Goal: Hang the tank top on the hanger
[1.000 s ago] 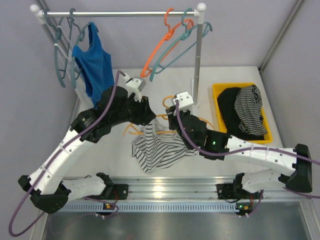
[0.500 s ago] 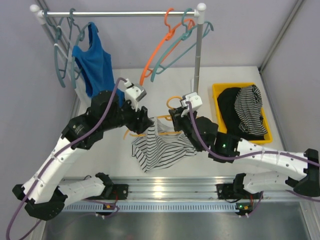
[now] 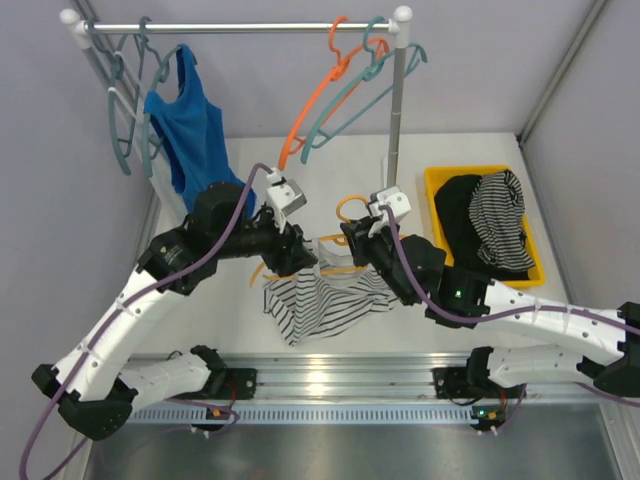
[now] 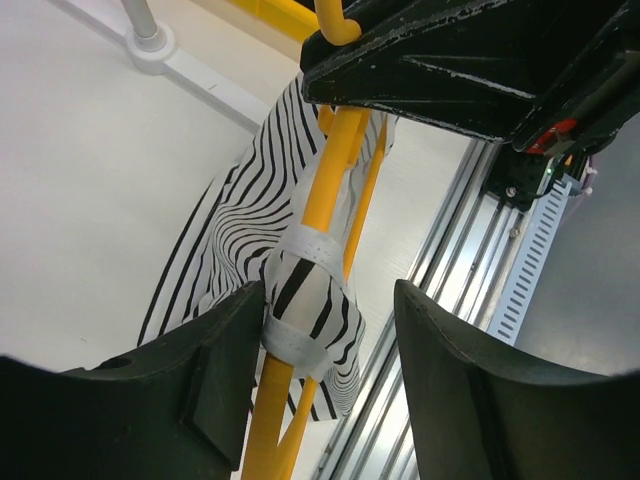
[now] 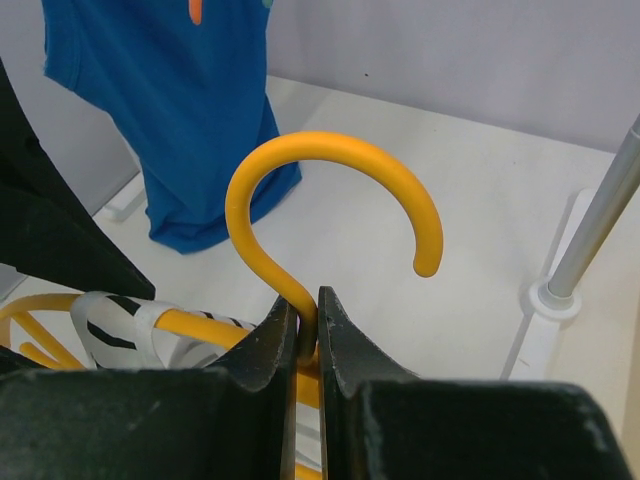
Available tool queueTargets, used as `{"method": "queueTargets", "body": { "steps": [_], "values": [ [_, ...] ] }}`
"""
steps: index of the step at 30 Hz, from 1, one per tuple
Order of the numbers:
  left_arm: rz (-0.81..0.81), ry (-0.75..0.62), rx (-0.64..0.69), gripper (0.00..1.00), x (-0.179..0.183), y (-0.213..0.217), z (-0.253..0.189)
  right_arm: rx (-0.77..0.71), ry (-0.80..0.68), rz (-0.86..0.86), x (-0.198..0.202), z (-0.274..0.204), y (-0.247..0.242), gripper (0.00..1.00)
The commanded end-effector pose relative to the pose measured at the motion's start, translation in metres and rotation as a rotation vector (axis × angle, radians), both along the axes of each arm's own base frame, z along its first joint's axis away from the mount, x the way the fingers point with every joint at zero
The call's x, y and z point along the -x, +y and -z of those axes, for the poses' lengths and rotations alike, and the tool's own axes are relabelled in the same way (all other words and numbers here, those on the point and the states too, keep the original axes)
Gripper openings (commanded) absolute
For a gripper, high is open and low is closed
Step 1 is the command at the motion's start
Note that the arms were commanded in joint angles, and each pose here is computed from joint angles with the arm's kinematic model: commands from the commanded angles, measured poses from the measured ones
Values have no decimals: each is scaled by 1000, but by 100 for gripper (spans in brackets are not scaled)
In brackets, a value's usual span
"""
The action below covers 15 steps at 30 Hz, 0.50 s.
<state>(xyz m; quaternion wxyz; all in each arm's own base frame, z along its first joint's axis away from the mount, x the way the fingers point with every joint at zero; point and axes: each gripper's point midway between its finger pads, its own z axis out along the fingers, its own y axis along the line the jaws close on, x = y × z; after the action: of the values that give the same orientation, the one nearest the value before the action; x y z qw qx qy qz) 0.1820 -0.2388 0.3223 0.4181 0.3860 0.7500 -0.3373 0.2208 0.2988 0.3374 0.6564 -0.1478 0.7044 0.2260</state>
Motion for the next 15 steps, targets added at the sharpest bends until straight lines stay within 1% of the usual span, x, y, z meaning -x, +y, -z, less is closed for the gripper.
{"method": "queueTargets", "body": {
  "steps": [1,7,8,10,11,12,14,15],
  "values": [
    [72,-31,36,59,-1,-11,0,-82,-14,-47,10,-22,5,0],
    [85,4,48,53,2,-13,14,-80,-9,-54,11,-22,6,0],
    [86,2,55,49,1,-15,15,-80,-7,-56,11,-21,6,0],
    [93,13,72,45,4,-16,16,-81,-4,-59,12,-21,6,0],
    [101,-7,89,40,5,-17,13,-80,-4,-60,12,-21,7,0],
    [91,22,103,37,6,-18,16,-80,-2,-60,11,-20,7,0],
    [87,17,129,31,7,-19,13,-74,0,-62,12,-19,8,0],
    [75,44,135,19,9,-19,18,-78,0,-60,12,-21,7,0]
  ]
}}
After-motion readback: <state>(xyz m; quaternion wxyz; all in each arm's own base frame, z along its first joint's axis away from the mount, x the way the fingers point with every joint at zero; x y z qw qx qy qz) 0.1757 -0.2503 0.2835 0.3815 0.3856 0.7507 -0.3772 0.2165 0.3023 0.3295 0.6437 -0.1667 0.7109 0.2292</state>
